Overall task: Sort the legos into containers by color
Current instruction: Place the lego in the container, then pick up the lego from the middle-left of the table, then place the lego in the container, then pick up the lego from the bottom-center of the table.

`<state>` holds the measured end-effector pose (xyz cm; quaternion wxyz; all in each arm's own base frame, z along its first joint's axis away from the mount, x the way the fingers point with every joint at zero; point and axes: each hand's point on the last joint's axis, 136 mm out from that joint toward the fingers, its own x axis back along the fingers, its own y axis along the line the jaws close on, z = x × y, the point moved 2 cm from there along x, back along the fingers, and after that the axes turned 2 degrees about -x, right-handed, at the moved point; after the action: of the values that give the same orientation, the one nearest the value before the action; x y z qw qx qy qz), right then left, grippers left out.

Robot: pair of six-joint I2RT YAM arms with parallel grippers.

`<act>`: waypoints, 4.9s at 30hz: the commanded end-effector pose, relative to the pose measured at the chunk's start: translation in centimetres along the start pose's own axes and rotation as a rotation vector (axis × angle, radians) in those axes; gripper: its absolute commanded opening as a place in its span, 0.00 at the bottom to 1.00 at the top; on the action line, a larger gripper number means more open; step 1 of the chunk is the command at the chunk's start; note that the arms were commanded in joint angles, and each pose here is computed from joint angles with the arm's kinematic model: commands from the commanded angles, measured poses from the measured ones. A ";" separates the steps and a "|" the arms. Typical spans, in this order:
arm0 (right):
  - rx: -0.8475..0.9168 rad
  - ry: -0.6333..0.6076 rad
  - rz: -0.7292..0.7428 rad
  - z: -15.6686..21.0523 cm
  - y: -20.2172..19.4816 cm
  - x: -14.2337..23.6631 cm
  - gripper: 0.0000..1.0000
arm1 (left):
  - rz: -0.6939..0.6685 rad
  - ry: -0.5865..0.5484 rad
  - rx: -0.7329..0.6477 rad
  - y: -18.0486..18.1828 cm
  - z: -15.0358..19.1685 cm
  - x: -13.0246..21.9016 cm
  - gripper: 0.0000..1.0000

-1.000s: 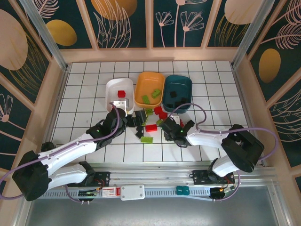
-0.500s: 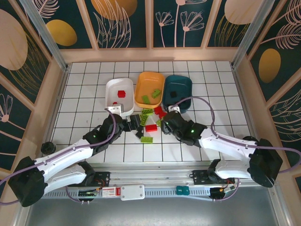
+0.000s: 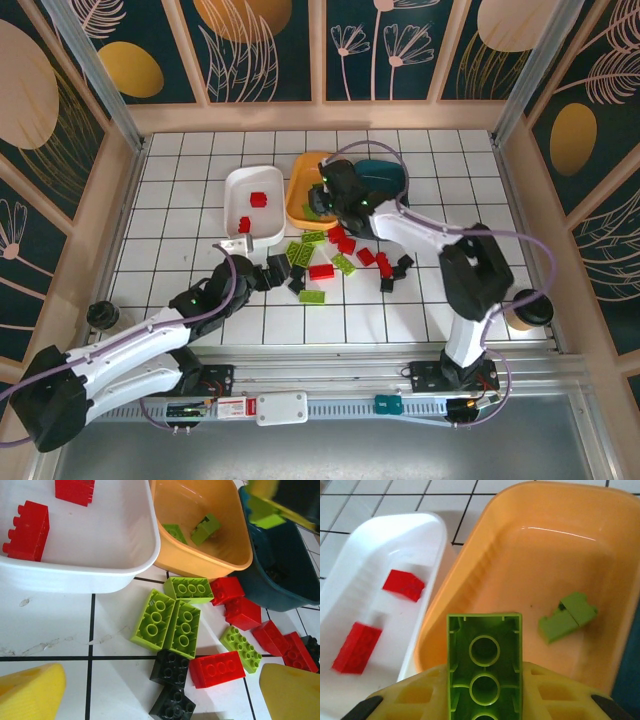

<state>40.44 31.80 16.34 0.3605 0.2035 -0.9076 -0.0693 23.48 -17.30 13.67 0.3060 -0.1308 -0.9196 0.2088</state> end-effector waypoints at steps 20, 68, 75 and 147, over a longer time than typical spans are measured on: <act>-0.057 -0.037 -0.052 -1.2 -0.6 0.2 0.66 | 0.029 0.248 -0.192 -2.6 5.3 -2.3 0.87; -0.157 -0.175 0.027 5.0 -6.5 13.3 0.67 | 0.134 0.219 -0.295 -11.9 0.5 -5.2 0.29; -0.214 -0.181 0.114 7.5 -9.5 16.3 0.67 | 0.195 0.190 -0.278 -17.7 -4.0 -14.1 0.22; -0.132 0.105 -0.039 14.1 -5.7 14.8 0.21 | 0.066 0.074 -0.070 -2.9 0.8 -2.5 0.99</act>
<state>21.82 18.39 9.47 0.4585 0.1538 -0.8666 -0.1230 24.66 -21.85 13.50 0.3294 -0.1974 -0.9041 0.1875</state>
